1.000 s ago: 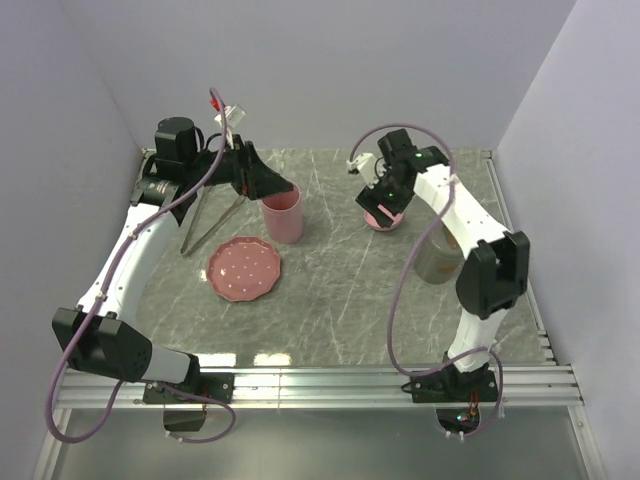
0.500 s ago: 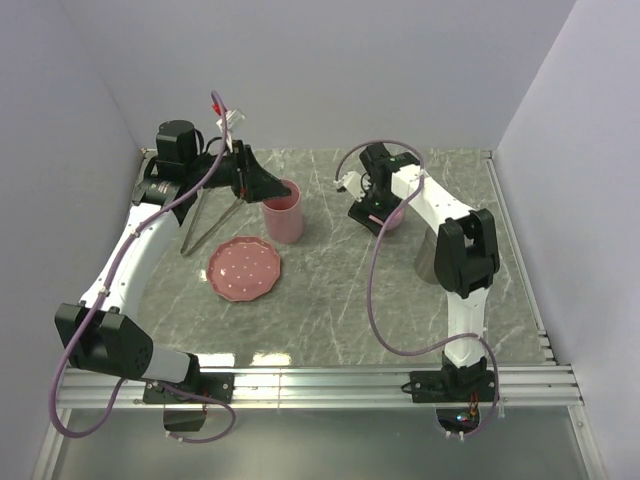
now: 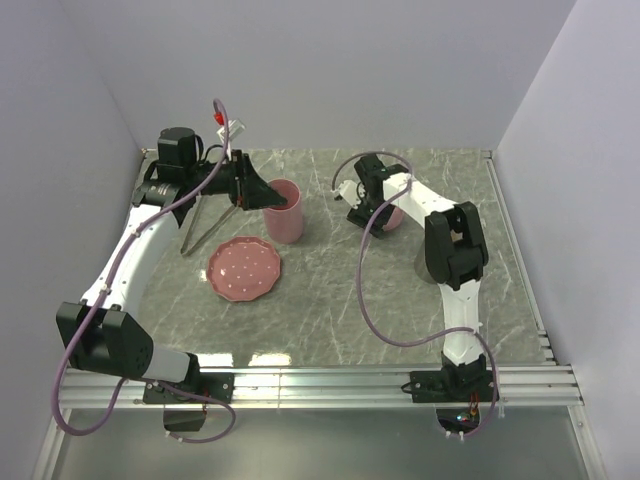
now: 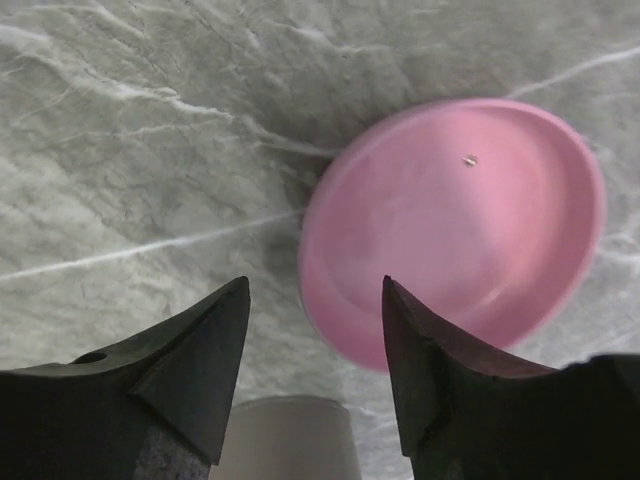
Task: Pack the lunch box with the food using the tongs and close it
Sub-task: Pick up the lid of the lunch box with the right arm
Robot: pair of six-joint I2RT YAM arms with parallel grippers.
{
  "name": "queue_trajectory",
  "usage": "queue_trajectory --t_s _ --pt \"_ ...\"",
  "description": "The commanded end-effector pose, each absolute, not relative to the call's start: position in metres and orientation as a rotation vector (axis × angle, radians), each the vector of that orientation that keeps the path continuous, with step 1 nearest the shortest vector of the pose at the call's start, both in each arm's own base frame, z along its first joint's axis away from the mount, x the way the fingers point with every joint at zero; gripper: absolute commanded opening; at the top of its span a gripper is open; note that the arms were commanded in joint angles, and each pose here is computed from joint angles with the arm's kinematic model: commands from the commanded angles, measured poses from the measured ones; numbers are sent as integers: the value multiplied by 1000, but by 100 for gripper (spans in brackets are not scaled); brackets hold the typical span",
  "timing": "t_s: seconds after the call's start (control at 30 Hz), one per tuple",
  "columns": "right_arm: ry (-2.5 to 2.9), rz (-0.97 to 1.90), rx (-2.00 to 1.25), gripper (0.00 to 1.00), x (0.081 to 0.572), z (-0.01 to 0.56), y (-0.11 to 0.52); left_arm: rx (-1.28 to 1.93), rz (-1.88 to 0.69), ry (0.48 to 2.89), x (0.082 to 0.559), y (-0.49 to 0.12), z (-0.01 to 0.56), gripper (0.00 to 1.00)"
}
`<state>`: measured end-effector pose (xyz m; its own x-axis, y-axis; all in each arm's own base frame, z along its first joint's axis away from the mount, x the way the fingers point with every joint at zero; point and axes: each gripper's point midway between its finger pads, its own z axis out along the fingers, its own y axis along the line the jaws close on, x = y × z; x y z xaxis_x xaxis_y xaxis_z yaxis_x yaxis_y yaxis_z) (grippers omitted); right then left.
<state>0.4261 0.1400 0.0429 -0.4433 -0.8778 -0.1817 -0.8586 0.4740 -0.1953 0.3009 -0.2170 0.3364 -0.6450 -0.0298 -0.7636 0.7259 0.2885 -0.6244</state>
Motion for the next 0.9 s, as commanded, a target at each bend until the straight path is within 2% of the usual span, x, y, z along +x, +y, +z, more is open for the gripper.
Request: queue_trajectory --t_s 0.0,0.27,0.37,0.4,0.53,0.63,0.87 --pt "2435 -126 -1499 61 432 37 144 681 -1408 1829 292 -213 346 99" --pt "2460 -122 -1505 48 429 24 142 667 -1390 1832 294 -209 346 99" --pt "2468 -135 -1492 39 429 21 139 659 -1387 1828 293 -208 347 99" --pt "2466 -133 -1491 31 429 21 140 661 -1387 1823 293 -208 348 99" --pt "2462 -132 -1473 16 429 24 139 659 -1367 1826 292 -205 348 99" --pt "2452 -124 -1447 1 429 36 142 657 -1361 1823 290 -203 350 99" --pt "2354 109 -1300 0 423 120 174 621 -1341 1786 283 -200 361 100"
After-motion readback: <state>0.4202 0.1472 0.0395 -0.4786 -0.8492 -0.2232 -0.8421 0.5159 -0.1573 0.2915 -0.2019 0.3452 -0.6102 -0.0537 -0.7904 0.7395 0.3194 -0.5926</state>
